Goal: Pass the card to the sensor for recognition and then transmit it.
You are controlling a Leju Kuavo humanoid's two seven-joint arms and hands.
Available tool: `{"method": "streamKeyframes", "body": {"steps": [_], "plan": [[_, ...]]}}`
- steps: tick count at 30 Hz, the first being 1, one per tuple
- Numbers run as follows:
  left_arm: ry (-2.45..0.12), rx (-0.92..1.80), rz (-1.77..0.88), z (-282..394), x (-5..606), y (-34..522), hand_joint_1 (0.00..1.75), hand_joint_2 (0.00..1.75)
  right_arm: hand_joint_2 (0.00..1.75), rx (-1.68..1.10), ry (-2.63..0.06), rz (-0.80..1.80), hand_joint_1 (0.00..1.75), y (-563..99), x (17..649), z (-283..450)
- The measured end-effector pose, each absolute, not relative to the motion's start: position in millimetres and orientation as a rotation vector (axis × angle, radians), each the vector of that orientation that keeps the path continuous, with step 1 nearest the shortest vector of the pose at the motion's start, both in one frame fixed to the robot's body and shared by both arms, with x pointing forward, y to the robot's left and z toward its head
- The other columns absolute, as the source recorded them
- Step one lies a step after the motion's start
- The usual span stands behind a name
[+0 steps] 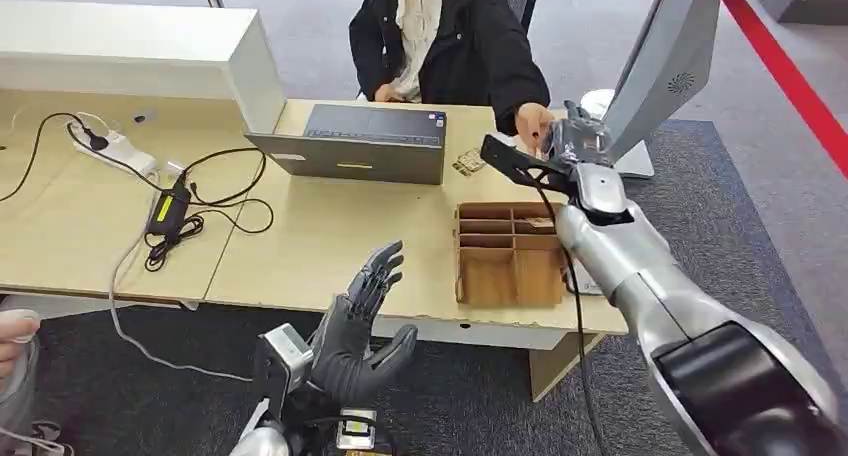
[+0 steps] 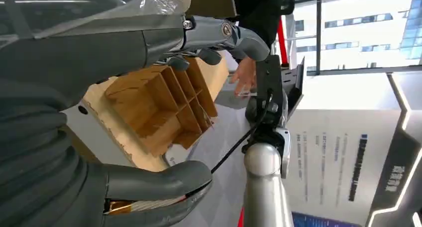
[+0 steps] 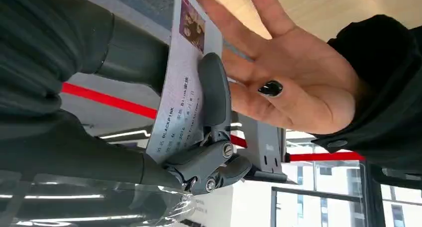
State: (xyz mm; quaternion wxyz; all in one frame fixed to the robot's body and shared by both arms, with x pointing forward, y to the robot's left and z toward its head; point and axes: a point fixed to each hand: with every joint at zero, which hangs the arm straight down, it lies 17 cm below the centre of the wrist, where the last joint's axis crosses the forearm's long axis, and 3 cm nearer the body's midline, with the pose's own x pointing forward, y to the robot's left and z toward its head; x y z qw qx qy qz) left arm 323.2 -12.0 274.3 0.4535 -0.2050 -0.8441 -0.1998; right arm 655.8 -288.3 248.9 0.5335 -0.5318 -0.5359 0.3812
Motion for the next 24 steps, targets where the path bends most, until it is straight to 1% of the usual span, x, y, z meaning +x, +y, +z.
{"method": "streamKeyframes", "body": {"steps": [8, 9, 10, 11, 21, 24], "plan": [[-2.076, -0.516, -0.499, 272, 321, -15, 0.0, 1.75, 1.75, -1.273, -1.265, 0.905, 1.75, -294, 655, 246], [-2.075, -0.516, -0.498, 272, 321, -15, 0.0, 1.75, 1.75, -1.273, -1.264, 0.905, 1.68, -295, 655, 246], [-2.073, -0.516, -0.496, 271, 321, -15, 0.0, 1.75, 1.75, -1.274, -1.262, 0.906, 0.44, -295, 655, 245], [-2.073, -0.516, -0.497, 271, 321, -15, 0.0, 1.75, 1.75, -1.274, -1.263, 0.905, 0.0, -295, 655, 246], [-2.073, -0.495, -0.48, 270, 324, -13, 0.0, 1.75, 1.75, -1.302, -1.305, 0.871, 0.0, -296, 655, 255], [-2.071, -0.491, -0.476, 269, 324, -13, 0.0, 1.75, 1.75, -1.296, -1.355, 0.853, 0.0, -292, 655, 261]]}}
